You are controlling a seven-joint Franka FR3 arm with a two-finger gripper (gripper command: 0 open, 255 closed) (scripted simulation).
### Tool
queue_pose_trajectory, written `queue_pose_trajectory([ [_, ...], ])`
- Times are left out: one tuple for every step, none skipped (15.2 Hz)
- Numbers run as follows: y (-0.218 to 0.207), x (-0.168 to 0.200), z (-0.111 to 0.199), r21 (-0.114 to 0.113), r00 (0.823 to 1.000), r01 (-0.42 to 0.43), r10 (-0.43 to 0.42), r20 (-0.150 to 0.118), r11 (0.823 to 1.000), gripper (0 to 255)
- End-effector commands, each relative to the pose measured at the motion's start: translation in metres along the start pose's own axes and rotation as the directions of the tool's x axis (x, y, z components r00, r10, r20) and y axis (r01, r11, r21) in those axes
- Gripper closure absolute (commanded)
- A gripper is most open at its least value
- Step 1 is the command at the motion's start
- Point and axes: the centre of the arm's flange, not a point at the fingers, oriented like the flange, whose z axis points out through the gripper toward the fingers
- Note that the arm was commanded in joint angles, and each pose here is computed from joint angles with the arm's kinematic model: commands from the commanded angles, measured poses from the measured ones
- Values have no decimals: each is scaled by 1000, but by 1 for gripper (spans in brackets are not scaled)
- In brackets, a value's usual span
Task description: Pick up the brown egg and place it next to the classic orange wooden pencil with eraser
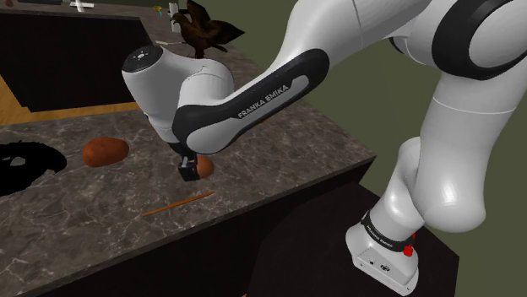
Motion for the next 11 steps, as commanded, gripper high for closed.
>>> queue_pose_trajectory([
  [0, 0, -20, 0, 1000, 0, 0, 0, 1000, 0],
  [0, 0, -33, 0, 1000, 0, 0, 0, 1000, 0],
  [0, 0, -44, 0, 1000, 0, 0, 0, 1000, 0],
  [0, 0, -44, 0, 1000, 0, 0, 0, 1000, 0],
  [0, 0, -44, 0, 1000, 0, 0, 0, 1000, 0],
  [0, 0, -44, 0, 1000, 0, 0, 0, 1000, 0],
  [0, 0, -44, 0, 1000, 0, 0, 0, 1000, 0],
  [0, 0, -44, 0, 1000, 0, 0, 0, 1000, 0],
  [0, 0, -44, 0, 1000, 0, 0, 0, 1000, 0],
  [0, 0, -44, 0, 1000, 0, 0, 0, 1000, 0],
  [0, 0, -44, 0, 1000, 0, 0, 0, 1000, 0],
])
